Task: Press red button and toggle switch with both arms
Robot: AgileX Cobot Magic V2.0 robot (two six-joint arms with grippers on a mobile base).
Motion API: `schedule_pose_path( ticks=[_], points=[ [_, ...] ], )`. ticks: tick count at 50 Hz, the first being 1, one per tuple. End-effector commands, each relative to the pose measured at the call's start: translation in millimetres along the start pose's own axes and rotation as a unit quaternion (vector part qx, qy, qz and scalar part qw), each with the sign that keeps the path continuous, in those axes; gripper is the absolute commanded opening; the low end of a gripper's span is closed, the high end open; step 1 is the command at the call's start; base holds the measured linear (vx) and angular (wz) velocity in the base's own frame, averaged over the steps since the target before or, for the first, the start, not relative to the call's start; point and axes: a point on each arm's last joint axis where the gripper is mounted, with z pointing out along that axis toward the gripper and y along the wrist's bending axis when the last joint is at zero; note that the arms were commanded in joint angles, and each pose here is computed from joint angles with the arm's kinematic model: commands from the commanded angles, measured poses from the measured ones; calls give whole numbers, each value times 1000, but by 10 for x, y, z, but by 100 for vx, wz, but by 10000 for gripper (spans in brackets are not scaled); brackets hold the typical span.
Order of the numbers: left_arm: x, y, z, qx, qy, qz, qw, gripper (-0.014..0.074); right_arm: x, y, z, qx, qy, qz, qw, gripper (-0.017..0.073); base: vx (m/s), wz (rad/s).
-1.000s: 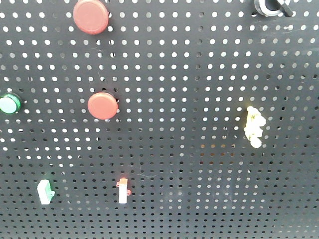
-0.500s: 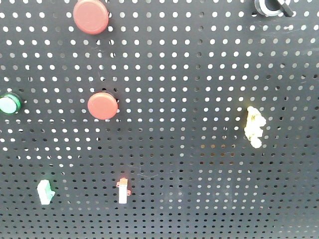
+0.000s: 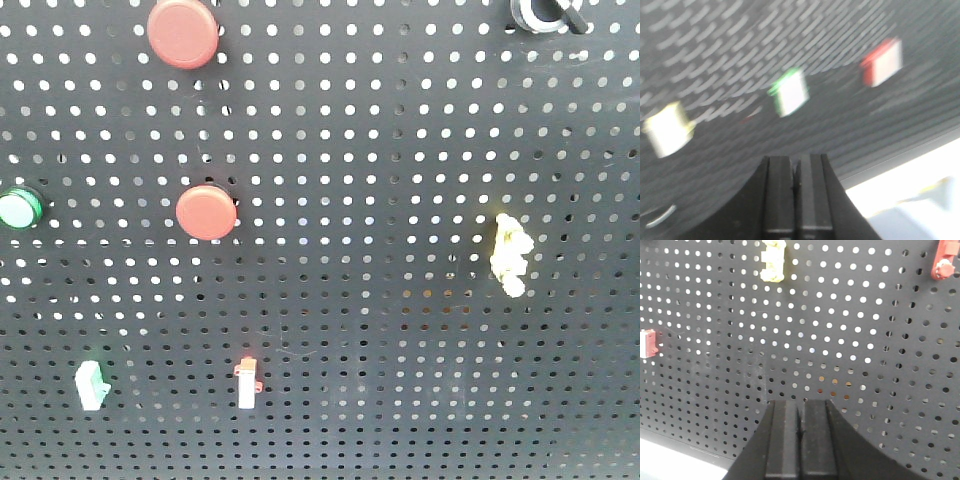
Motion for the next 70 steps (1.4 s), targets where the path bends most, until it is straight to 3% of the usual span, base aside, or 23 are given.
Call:
schedule_pose_path(
  ticks=[1, 9, 16, 54, 58, 61, 63, 70],
  points=[
    [125, 28, -11, -55, -38, -10, 998, 2, -117, -53, 1, 26, -27, 2, 999, -3, 0, 0],
    [452, -4, 29, -80, -23, -73, 994, 2, -116, -52, 2, 26, -26, 2, 999, -3, 0, 0],
    [447, -6, 28, -77, -22, -82, 993, 2, -117, -52, 2, 26, -27, 2, 999, -3, 0, 0],
    [453, -7, 29, -77, -19, -82, 994, 2, -117, -53, 1, 26, -27, 2, 999, -3, 0, 0],
    [453, -7, 29, -77, -19, -82, 994, 2, -113, -54, 2, 27, -24, -10, 999, -3, 0, 0],
    [453, -7, 29, -77, -19, -82, 994, 2, -90, -60, 2, 31, -10, -47, 998, -3, 0, 0],
    [453, -7, 29, -77, -19, -82, 994, 2, -69, -66, 2, 33, 2, -57, 998, -3, 0, 0],
    [453, -7, 29, -77, -19, -82, 994, 2, 49, -132, 8, 73, 26, -19, 997, -3, 0, 0]
  ],
)
